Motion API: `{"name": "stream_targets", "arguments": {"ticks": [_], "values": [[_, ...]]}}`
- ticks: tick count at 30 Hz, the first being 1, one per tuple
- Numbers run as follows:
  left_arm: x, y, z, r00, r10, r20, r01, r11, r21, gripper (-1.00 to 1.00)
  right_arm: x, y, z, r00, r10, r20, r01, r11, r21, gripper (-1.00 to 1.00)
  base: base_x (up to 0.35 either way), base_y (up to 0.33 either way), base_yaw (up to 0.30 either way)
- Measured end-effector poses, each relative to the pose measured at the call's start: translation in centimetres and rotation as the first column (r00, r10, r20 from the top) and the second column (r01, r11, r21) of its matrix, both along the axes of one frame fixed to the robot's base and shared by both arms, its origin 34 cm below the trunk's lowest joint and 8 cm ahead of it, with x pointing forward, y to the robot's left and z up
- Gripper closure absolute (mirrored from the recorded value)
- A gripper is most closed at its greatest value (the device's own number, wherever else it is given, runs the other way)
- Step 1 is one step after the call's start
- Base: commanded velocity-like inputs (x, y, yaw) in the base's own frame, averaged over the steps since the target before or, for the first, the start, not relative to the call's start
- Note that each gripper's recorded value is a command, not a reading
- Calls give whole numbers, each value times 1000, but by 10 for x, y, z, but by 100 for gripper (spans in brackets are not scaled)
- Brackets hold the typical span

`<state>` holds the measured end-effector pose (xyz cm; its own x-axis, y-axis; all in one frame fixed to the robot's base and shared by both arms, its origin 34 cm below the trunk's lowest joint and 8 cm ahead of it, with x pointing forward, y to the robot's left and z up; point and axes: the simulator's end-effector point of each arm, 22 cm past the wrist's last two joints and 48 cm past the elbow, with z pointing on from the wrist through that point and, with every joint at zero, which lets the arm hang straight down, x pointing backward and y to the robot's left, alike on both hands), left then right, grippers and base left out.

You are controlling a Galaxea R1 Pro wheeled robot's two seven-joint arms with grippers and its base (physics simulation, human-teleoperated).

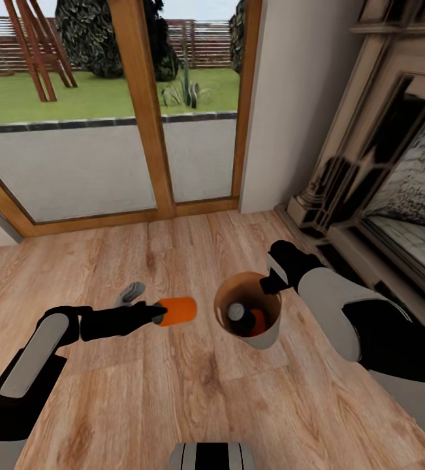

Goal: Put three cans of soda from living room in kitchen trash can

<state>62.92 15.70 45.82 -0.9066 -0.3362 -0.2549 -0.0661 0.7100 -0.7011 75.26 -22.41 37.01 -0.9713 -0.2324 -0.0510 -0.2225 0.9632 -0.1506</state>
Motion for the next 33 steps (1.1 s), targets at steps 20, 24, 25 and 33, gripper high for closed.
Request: {"name": "stream_targets", "arguments": {"ticks": [20,24,25,33], "values": [[6,-42,61,990,-62,125,94,956,-277,100,-14,18,-12,999,23,-25,-22,1000,10,100,0,0,0],[6,-53,68,989,-64,135,103,945,-312,100,-15,19,-13,999,27,-26,-27,1000,8,100,0,0,0],[3,-63,70,988,-74,134,115,938,-328,100,-15,21,-13,999,33,-25,-33,999,7,100,0,0,0],[-12,-100,73,983,-133,128,171,916,-363,100,-16,27,-13,999,33,-26,-33,999,19,100,0,0,0]]}}
